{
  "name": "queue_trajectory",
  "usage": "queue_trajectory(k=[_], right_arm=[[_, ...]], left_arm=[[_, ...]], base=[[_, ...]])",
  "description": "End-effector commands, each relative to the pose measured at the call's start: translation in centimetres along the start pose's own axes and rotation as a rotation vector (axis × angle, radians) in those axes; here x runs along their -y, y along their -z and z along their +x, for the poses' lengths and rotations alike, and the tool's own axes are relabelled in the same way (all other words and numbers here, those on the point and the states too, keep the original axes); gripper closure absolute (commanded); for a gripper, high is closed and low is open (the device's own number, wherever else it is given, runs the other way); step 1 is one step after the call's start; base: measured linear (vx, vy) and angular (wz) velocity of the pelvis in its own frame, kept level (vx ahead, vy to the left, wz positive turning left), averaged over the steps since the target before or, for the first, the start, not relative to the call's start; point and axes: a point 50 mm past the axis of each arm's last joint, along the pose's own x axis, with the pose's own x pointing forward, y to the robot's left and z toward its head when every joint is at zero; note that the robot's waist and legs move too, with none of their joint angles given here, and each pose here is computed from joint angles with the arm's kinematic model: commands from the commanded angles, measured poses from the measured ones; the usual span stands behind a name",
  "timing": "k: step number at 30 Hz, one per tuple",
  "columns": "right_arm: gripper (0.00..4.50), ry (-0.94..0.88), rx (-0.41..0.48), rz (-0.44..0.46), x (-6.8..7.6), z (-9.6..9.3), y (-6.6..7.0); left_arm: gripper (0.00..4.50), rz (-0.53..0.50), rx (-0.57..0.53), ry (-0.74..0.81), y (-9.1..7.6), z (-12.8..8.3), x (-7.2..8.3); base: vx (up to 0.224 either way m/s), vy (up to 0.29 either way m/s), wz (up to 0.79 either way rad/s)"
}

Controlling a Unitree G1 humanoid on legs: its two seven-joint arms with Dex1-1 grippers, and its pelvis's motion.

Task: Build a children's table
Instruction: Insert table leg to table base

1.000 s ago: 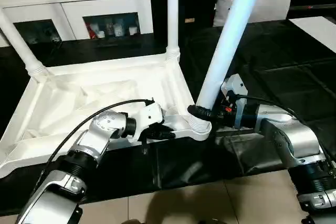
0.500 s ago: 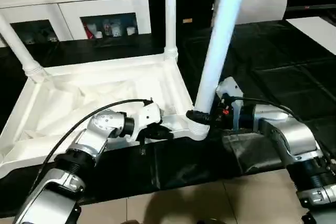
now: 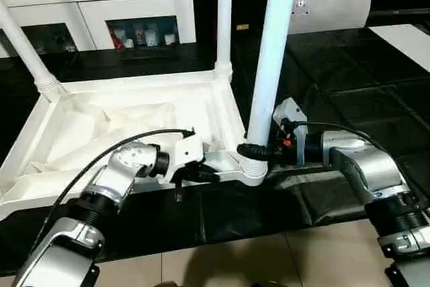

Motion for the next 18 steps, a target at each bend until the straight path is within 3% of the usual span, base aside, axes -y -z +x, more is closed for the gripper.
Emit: queue_trajectory(k=[1, 4, 12, 18], right_arm=[[2.61, 0.005, 0.003, 0.040, 0.0, 0.2, 0.7], [2.61, 0.034, 0.098, 0.161, 0.4, -0.3, 1.5], [2.61, 0.091, 0.195, 0.252, -0.1, -1.3, 3.8], [2.61, 0.173, 0.110, 0.115, -0.6, -1.5, 5.2]], left_arm=[[4.50, 0.034, -0.044, 0.047, -0.1, 0.8, 0.3], [4.50, 0.027, -0.044, 0.040, 0.0, 0.9, 0.3], [4.50, -0.018, 0.013, -0.003, -0.4, 1.0, 0.0], [4.50, -0.019, 0.011, -0.008, -0.3, 1.2, 0.0]], base=[[0.000, 0.000, 0.00], [0.000, 0.000, 0.00], [0.000, 0.000, 0.00], [0.000, 0.000, 0.00]])
